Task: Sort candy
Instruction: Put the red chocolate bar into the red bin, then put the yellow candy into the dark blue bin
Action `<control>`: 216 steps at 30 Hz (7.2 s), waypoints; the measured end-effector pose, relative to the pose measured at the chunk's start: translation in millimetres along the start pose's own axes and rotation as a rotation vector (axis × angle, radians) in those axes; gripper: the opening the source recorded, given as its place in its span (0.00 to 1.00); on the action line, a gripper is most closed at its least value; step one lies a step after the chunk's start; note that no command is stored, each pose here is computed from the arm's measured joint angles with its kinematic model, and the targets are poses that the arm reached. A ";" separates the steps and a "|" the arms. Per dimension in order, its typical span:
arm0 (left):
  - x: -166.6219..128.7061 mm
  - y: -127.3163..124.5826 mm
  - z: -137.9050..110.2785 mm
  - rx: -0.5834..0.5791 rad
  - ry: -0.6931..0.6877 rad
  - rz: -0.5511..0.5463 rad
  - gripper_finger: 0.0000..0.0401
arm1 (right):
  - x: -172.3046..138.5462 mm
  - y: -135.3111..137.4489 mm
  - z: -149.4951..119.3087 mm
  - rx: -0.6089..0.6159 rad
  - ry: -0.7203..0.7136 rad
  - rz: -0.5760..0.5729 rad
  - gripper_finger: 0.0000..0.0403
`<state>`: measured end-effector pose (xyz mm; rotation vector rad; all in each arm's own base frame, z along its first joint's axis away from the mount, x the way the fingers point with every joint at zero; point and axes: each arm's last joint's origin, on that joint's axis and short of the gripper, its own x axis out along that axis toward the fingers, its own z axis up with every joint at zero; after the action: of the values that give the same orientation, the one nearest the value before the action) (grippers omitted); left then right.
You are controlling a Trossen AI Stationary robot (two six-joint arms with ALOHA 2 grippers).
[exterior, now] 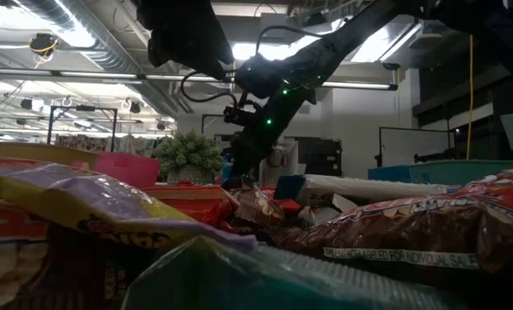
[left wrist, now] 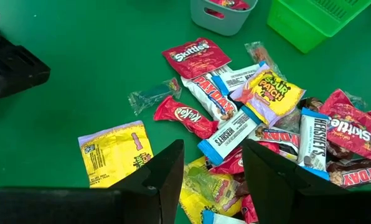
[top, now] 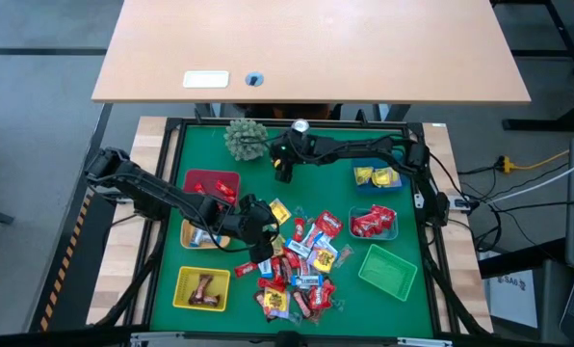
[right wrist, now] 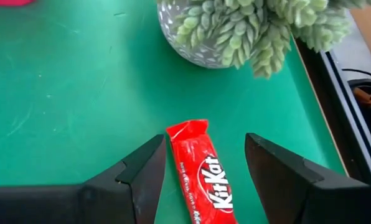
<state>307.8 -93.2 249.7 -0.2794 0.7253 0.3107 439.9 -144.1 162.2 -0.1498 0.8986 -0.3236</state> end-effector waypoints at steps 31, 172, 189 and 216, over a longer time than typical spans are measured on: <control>-0.1 -0.6 0.4 -0.002 -0.005 -0.005 0.37 | 10.4 7.6 -22.6 0.215 0.182 0.117 0.55; -81.0 -4.1 13.0 0.125 -0.158 -0.212 0.37 | -24.0 108.0 115.7 -0.312 -0.591 0.175 0.39; -80.7 -3.7 13.1 0.124 -0.156 -0.212 0.37 | -58.5 91.6 93.9 -0.333 -0.159 0.070 0.63; -21.6 0.7 8.5 0.298 -0.066 -0.034 0.37 | -285.2 41.4 40.2 -0.182 0.288 0.255 0.62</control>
<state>297.4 -93.4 270.4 0.0011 0.6909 0.1750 315.4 -9.1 388.0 -0.1566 1.2194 -0.0237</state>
